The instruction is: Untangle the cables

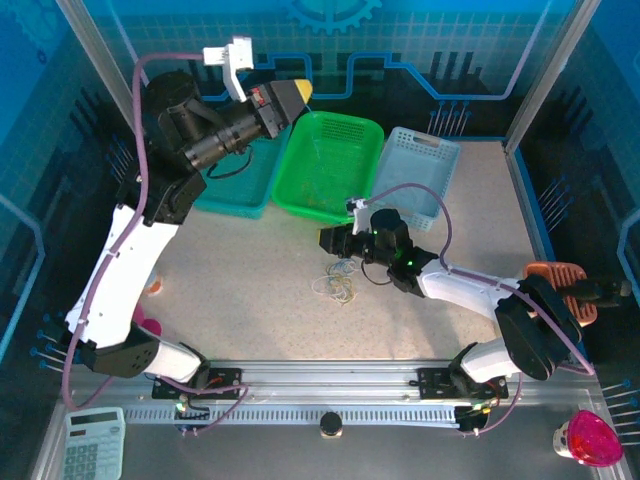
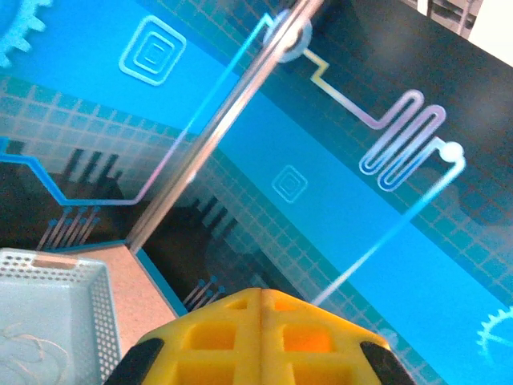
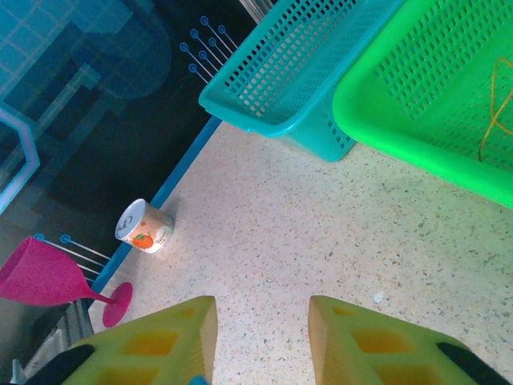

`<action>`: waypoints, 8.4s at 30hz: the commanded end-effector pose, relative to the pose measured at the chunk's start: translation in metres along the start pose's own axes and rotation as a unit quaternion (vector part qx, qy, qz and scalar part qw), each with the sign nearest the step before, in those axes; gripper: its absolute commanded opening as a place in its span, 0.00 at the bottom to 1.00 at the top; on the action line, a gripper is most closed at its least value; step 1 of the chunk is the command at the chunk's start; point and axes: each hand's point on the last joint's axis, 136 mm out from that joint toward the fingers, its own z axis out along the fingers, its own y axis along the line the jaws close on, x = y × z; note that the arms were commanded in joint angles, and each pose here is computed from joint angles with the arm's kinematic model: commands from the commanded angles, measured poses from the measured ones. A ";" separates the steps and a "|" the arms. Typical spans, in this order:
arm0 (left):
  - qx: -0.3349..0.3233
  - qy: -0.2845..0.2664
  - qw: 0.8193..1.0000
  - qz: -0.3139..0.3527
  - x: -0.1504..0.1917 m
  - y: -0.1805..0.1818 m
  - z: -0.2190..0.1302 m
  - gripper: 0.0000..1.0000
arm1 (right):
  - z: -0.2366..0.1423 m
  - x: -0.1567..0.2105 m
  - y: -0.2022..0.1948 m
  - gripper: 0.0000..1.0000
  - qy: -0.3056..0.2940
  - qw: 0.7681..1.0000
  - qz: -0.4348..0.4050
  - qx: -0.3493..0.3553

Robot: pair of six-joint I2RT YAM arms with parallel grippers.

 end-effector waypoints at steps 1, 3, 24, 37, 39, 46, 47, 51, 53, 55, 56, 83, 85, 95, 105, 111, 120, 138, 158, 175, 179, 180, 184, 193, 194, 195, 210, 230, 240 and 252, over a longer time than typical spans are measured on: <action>-0.026 -0.033 0.999 0.025 -0.023 0.009 -0.009 0.00 | 0.002 0.007 -0.003 0.42 -0.003 1.000 0.001 0.006; -0.040 -0.045 0.998 0.027 -0.034 0.020 -0.013 0.00 | 0.001 0.010 -0.005 0.50 0.000 1.000 0.003 0.008; -0.214 -0.179 0.956 0.095 -0.142 0.134 -0.054 0.00 | -0.042 0.017 -0.024 0.85 -0.001 0.996 -0.018 0.082; -0.320 -0.162 0.929 0.096 -0.128 0.263 -0.054 0.00 | -0.091 -0.001 -0.016 0.92 -0.002 0.991 -0.047 0.128; -0.335 -0.154 0.925 0.090 -0.119 0.284 -0.055 0.00 | -0.099 -0.003 -0.017 1.00 -0.002 0.988 -0.051 0.144; -0.361 -0.136 0.920 0.071 -0.096 0.329 -0.063 0.00 | -0.129 -0.015 -0.031 1.00 -0.017 0.976 -0.042 0.214; -0.362 -0.135 0.920 0.069 -0.095 0.331 -0.065 0.00 | -0.133 -0.017 -0.032 1.00 -0.022 0.974 -0.039 0.221; -0.369 -0.127 0.918 0.067 -0.089 0.338 -0.068 0.00 | -0.148 -0.027 -0.042 1.00 -0.051 0.967 -0.008 0.250; -0.372 -0.120 0.918 0.062 -0.084 0.343 -0.068 0.00 | -0.154 -0.029 -0.048 1.00 -0.055 0.964 0.010 0.261; -0.374 -0.109 0.919 0.058 -0.075 0.350 -0.068 0.01 | -0.159 -0.033 -0.053 1.00 -0.059 0.959 0.020 0.277; -0.379 -0.103 0.918 0.054 -0.069 0.354 -0.069 0.03 | -0.162 -0.033 -0.056 1.00 -0.057 0.955 0.022 0.290; -0.336 0.025 0.939 -0.069 0.019 0.336 -0.071 0.99 | -0.122 0.008 -0.053 0.95 0.039 0.974 0.006 0.222; -0.325 0.042 0.941 -0.080 0.037 0.326 -0.071 0.99 | -0.120 0.016 -0.061 0.94 0.054 0.970 0.008 0.236; -0.299 0.164 0.935 -0.099 0.197 0.277 -0.076 0.99 | -0.089 0.060 -0.077 0.77 0.136 0.960 -0.004 0.245; -0.323 0.180 0.918 -0.145 0.258 0.289 -0.107 0.99 | -0.053 0.084 -0.080 0.81 0.216 0.931 -0.087 0.282; -0.317 0.178 0.919 -0.153 0.255 0.288 -0.102 0.99 | -0.029 0.079 -0.078 0.80 0.224 0.924 -0.107 0.290; -0.312 0.181 0.919 -0.159 0.257 0.287 -0.100 0.99 | -0.019 0.078 -0.090 0.71 0.223 0.917 -0.111 0.312; -0.305 0.181 0.921 -0.162 0.256 0.285 -0.096 0.99 | -0.029 0.064 -0.090 0.03 0.200 0.921 -0.107 0.317; -0.148 0.212 0.960 -0.110 0.262 0.228 -0.065 0.99 | -0.092 -0.062 0.038 0.00 0.033 0.978 -0.116 0.171; -0.048 0.255 0.965 -0.039 0.301 0.184 -0.049 0.96 | -0.126 -0.117 0.099 0.00 -0.050 0.988 -0.112 0.092; -0.040 0.267 0.962 -0.032 0.315 0.183 -0.049 0.95 | -0.137 -0.129 0.114 0.00 -0.072 0.989 -0.109 0.070; -0.040 0.269 0.962 -0.031 0.318 0.184 -0.050 0.94 | -0.139 -0.132 0.117 0.00 -0.077 0.989 -0.108 0.065; -0.037 0.273 0.961 -0.031 0.328 0.186 -0.052 0.93 | -0.148 -0.142 0.129 0.00 -0.096 0.989 -0.104 0.050; -0.036 0.277 0.960 -0.014 0.333 0.183 -0.049 0.93 | -0.152 -0.151 0.142 0.00 -0.111 0.989 -0.094 0.023; -0.037 0.274 0.961 -0.010 0.331 0.183 -0.047 0.92 | -0.152 -0.151 0.142 0.00 -0.111 0.989 -0.094 0.021; -0.039 0.272 0.962 -0.007 0.330 0.184 -0.045 0.92 | -0.152 -0.151 0.143 0.00 -0.112 0.989 -0.093 0.021; -0.037 0.263 0.963 0.037 0.333 0.174 -0.008 0.75 | -0.150 -0.151 0.157 0.00 -0.110 0.991 -0.072 -0.019; -0.084 0.300 0.950 0.019 0.374 0.207 -0.041 0.00 | -0.223 -0.197 0.118 0.00 -0.208 0.972 -0.079 0.076; -0.092 0.314 0.945 0.011 0.386 0.214 -0.047 0.11 | -0.239 -0.231 0.153 0.00 -0.236 0.968 -0.090 0.019; -0.089 0.337 0.937 -0.031 0.413 0.226 -0.045 0.14 | -0.227 -0.267 0.210 0.00 -0.239 0.962 -0.073 -0.114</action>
